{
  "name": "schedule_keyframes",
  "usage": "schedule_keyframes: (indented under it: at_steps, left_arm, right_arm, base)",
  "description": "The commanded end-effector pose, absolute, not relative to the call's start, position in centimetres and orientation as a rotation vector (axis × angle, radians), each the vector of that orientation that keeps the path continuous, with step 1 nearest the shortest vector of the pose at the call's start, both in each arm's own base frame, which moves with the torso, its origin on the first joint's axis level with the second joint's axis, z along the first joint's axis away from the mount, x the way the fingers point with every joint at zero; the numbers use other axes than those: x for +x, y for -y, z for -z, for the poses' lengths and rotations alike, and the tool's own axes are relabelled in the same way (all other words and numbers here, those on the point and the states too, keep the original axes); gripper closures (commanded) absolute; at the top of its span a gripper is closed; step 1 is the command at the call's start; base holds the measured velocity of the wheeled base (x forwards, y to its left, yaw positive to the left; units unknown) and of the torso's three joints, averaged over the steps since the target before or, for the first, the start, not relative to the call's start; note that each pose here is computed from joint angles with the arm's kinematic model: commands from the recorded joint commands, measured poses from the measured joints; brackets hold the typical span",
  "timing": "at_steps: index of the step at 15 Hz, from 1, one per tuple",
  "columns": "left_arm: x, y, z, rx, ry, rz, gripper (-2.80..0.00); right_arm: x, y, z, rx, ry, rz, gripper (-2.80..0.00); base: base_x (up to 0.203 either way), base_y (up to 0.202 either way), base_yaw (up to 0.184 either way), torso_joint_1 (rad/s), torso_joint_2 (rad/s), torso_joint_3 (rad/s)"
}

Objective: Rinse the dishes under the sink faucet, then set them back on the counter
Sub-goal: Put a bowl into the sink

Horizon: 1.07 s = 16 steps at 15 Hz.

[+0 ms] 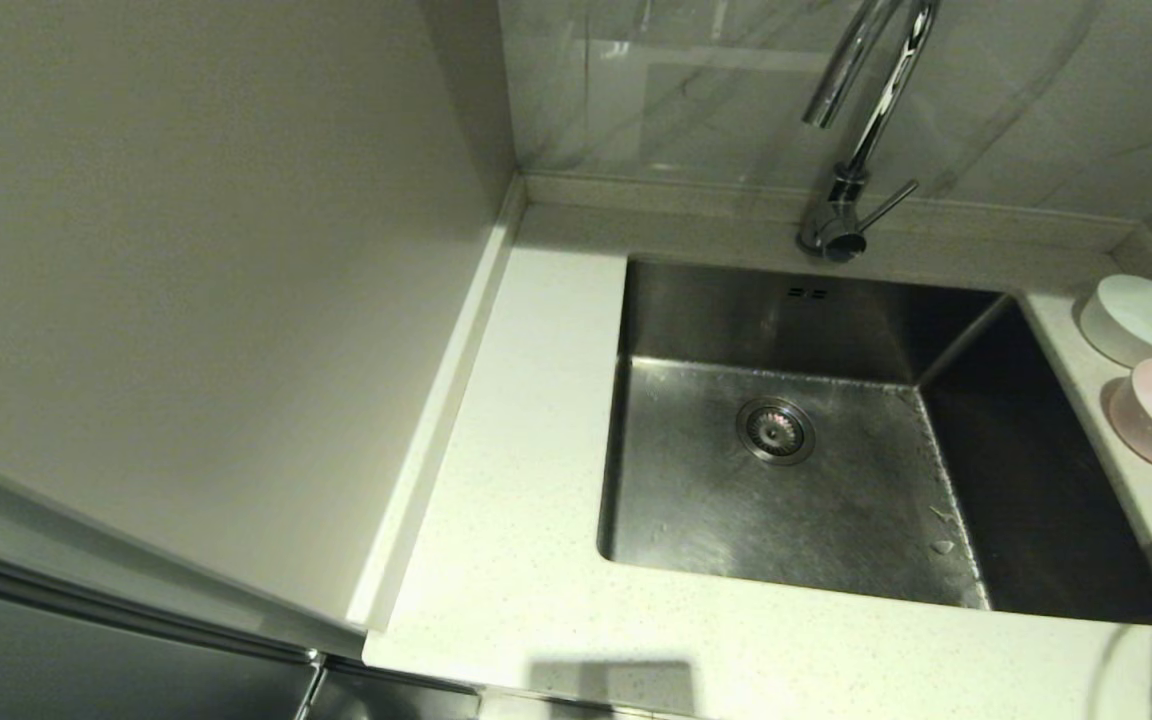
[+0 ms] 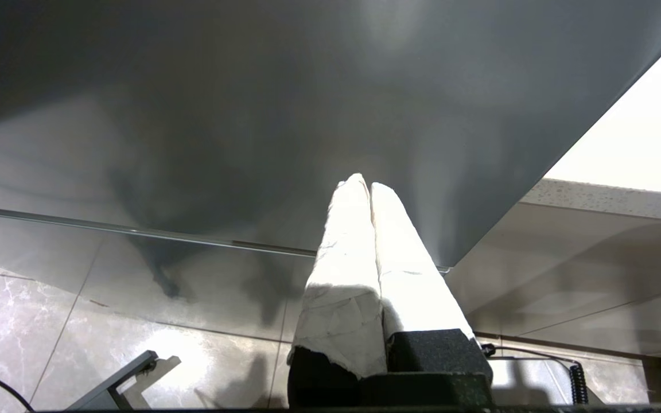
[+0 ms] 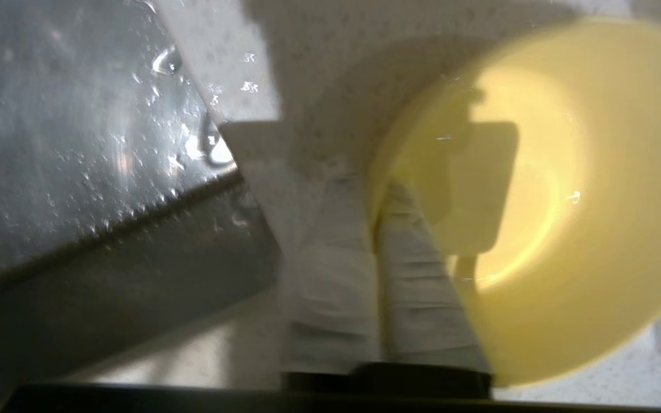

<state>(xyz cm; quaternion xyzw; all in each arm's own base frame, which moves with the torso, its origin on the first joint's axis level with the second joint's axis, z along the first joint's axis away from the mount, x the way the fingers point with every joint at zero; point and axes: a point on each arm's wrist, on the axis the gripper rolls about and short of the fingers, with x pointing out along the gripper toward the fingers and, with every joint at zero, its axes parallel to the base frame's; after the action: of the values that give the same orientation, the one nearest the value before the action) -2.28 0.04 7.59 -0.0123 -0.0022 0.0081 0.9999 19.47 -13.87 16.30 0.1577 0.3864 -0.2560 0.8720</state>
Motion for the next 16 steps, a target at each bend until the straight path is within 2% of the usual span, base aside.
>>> schedule_keyframes:
  at_steps: [1,6,10,16]
  left_arm:
    - [-2.3,0.0,-7.6,-0.025,0.006,-0.017,0.00]
    - [-2.3,0.0,-7.6,-0.025,0.006,-0.017,0.00]
    - [-2.3,0.0,-7.6,-0.025,0.006,-0.017,0.00]
    - [-2.3,0.0,-7.6,-0.025,0.006,-0.017,0.00]
  right_arm:
    - [18.9,13.4,-16.5,0.313,-0.802,0.524,0.00]
    - [17.1,10.3,-18.0,0.249,-0.743,0.456,0.00]
    - [16.3,6.5,-19.4,0.177,-0.718,0.313,0.00]
    - [18.9,0.6,-19.2,0.087,-0.756,0.175,0.00]
  base:
    - [0.000,0.000,0.000,0.000,0.00,0.000]
    - [0.000,0.000,0.000,0.000,0.00,0.000]
    - [0.000,0.000,0.000,0.000,0.00,0.000]
    - [0.000,0.000,0.000,0.000,0.00,0.000]
